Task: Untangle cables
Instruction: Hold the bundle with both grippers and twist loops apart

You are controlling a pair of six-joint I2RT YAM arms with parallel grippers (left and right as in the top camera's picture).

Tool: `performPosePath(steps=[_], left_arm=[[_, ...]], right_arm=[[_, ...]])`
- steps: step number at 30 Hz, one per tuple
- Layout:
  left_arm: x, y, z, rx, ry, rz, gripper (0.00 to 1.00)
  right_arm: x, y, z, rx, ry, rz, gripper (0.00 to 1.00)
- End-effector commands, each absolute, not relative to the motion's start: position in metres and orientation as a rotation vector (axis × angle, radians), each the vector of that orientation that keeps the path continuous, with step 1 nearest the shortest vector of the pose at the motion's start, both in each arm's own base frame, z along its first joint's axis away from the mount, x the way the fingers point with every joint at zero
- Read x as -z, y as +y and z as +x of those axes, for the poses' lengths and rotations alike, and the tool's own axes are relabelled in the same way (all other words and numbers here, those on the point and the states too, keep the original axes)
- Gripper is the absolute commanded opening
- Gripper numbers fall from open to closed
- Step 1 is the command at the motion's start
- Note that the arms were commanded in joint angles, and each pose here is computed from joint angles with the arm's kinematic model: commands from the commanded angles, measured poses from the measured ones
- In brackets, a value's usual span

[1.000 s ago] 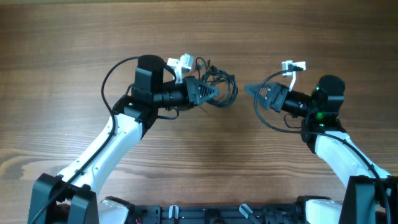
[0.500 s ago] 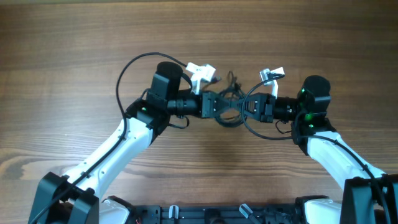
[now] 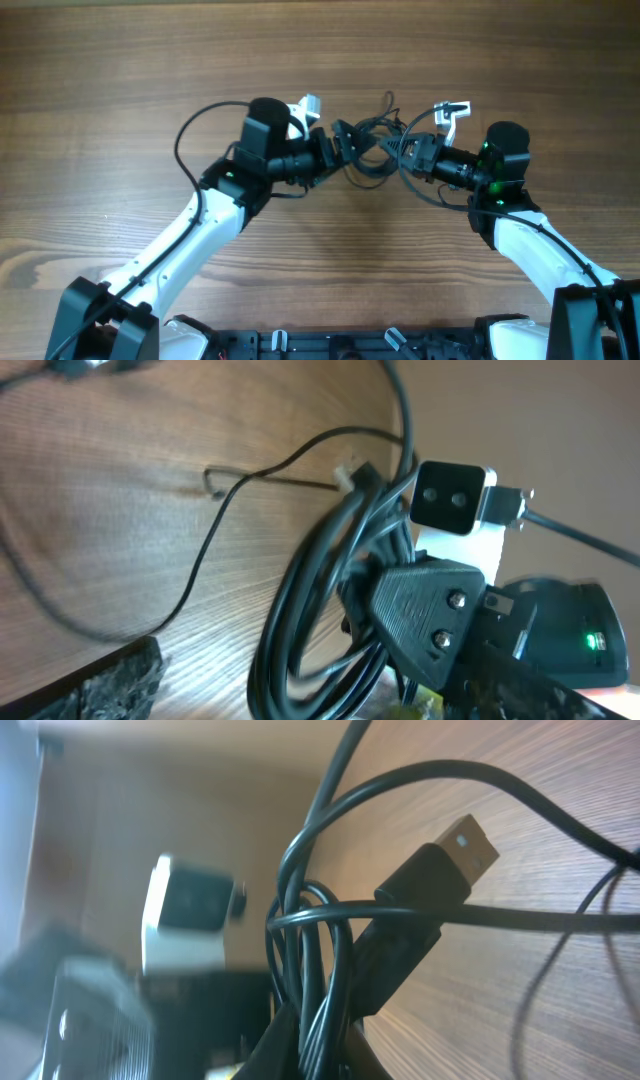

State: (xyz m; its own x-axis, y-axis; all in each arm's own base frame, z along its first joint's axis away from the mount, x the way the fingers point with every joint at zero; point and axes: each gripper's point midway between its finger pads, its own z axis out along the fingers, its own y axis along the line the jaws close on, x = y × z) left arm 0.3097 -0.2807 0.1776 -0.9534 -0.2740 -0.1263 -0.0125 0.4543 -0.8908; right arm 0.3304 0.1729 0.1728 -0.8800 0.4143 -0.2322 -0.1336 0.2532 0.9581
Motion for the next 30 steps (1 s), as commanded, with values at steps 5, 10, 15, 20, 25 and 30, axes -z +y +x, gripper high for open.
performPosePath(steps=[5,10,15,20,25,30], left_arm=[[-0.171,-0.299,0.308,1.416,2.446,-0.696,0.93],[-0.165,-0.290,0.321,1.290,2.325,-0.948,0.80],[-0.164,-0.279,0.332,1.228,2.227,-1.074,0.68],[-0.164,-0.278,0.337,1.221,2.205,-1.078,0.50],[-0.163,-0.289,0.334,1.247,2.210,-1.049,0.52],[-0.154,-0.300,0.327,1.239,2.250,-1.028,0.49]], right_arm=[[-0.170,0.161,0.349,-1.673,2.065,0.599,0.04],[-0.172,0.163,0.347,-1.698,2.068,0.590,0.04],[-0.175,0.169,0.339,-1.767,2.094,0.579,0.04],[-0.176,0.171,0.336,-1.799,2.105,0.589,0.04],[-0.177,0.180,0.333,-1.814,2.115,0.585,0.05],[-0.175,0.184,0.335,-1.787,2.110,0.604,0.04]])
